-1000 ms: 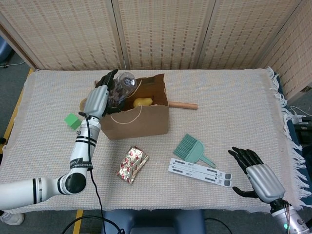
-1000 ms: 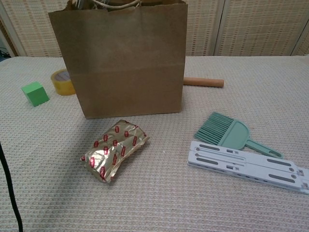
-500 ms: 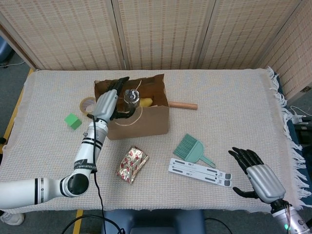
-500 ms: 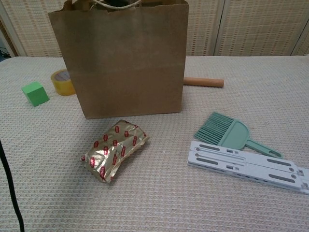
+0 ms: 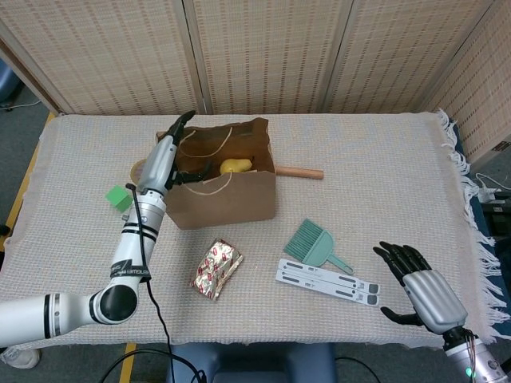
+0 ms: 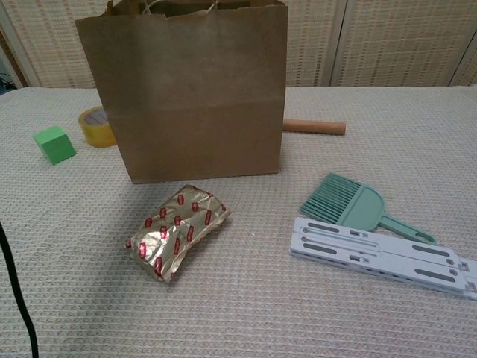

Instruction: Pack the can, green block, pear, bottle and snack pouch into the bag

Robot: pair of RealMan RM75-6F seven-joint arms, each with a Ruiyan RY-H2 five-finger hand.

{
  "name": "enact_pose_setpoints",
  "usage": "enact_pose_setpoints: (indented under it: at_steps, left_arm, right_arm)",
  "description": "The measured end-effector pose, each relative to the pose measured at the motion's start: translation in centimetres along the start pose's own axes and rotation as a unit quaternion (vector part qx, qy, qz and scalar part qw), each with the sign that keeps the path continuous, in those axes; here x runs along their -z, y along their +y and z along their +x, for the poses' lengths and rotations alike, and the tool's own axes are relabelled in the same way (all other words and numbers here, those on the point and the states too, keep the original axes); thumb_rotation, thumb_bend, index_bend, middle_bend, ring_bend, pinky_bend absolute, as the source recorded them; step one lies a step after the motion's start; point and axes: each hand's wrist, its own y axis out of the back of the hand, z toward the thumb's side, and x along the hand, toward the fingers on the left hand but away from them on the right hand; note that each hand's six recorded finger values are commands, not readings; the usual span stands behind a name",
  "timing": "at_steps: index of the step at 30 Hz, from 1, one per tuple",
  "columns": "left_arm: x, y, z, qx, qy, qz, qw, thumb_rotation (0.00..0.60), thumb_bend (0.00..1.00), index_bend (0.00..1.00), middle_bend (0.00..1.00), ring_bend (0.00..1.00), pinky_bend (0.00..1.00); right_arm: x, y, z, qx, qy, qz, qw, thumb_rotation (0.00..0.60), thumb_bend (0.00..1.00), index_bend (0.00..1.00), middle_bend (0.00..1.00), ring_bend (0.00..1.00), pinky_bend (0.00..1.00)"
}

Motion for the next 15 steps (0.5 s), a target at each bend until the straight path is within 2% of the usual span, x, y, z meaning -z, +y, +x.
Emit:
enact_pose_setpoints:
  at_steps: [3, 6, 10, 13, 15]
  left_arm:
    - [-0.1, 1.6, -0.7, -0.015, -0.013, -0.009, 0.9998, 0.600, 0.42, 0.00, 0.00, 0.00, 0.05]
    - [0.7, 3.4, -1.6, -0.030, -0.018, 0.005, 0.9994, 0.600, 0.53, 0.00, 0.00, 0.00, 0.06]
    - [2.7, 5.7, -3.3, -0.042, -0.019, 0.056, 0.9974, 0.600, 0.54, 0.00, 0.00, 0.00, 0.09]
    - [4.6, 6.6, -4.8, -0.040, -0.020, 0.098, 0.9942, 0.600, 0.54, 0.02, 0.00, 0.00, 0.16]
    - [5.4, 7.0, -5.7, -0.037, -0.027, 0.124, 0.9912, 0.600, 0.54, 0.07, 0.05, 0.06, 0.24]
  right_arm:
    - [-0.1, 0.0, 0.1, 0.001, 0.002, 0.000, 1.0000, 0.600, 0.10, 0.00, 0.00, 0.00, 0.00]
    - [-0.2, 0.0, 0.2, 0.000, 0.004, 0.001, 1.0000, 0.600, 0.10, 0.00, 0.00, 0.00, 0.00]
    - [-0.3, -0.2, 0.4, -0.001, 0.006, 0.001, 1.0000, 0.600, 0.10, 0.00, 0.00, 0.00, 0.00]
    - [-0.5, -0.2, 0.4, -0.002, 0.009, 0.003, 1.0000, 0.600, 0.10, 0.00, 0.00, 0.00, 0.00]
    - [-0.6, -0.3, 0.5, -0.003, 0.010, 0.003, 0.9999, 0.600, 0.10, 0.00, 0.00, 0.00, 0.00]
